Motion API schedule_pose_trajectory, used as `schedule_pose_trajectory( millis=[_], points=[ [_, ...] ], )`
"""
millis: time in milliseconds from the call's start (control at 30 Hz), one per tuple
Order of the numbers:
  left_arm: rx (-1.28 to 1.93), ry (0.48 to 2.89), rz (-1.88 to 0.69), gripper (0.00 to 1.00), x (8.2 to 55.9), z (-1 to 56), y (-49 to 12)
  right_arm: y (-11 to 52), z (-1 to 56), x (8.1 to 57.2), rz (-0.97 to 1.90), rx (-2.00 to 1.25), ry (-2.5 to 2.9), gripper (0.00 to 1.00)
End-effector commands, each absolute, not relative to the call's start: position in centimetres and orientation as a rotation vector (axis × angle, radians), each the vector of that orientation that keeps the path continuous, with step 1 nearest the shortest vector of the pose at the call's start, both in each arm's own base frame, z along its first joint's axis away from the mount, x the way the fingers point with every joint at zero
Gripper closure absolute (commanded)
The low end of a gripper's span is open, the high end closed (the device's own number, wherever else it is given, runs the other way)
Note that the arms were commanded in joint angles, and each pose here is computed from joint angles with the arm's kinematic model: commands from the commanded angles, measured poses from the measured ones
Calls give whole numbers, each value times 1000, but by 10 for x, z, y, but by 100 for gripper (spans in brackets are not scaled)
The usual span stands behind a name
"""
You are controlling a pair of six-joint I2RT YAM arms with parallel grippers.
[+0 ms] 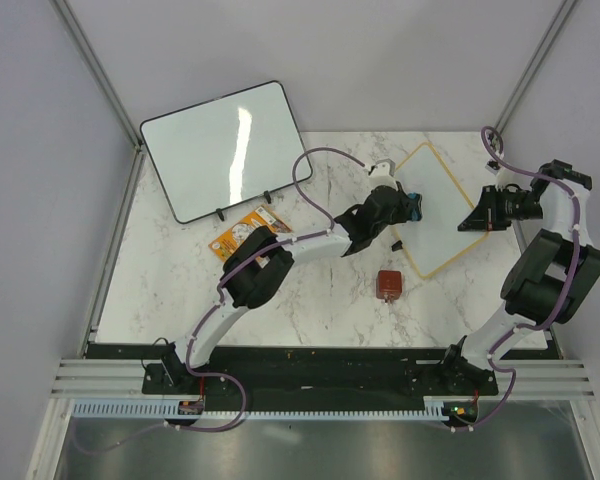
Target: Erase the whiteboard
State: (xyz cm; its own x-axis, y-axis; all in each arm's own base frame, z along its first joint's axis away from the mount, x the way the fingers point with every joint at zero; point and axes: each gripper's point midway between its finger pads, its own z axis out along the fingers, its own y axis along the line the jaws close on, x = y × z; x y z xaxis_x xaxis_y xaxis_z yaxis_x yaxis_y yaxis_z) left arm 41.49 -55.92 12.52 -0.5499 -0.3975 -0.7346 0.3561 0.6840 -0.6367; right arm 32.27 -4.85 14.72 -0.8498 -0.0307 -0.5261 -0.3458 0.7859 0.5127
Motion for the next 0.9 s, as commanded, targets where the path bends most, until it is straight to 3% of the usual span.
schedule_pose_trajectory(
  millis=[0,333,500,867],
  points=[
    [291,1933,-1307,98,301,138,-631,-37,118,305,836,-546,2563,100],
    [-49,2113,-1131,98,358,72,-558,-39,121,306,817,-546,2562,100],
    [-209,2181,-986,98,363,46,-523,-37,120,306,828,-548,2557,100],
    [-432,2122,-845,98,410,40,-488,-40,121,303,798,-565,2564,100]
  ],
)
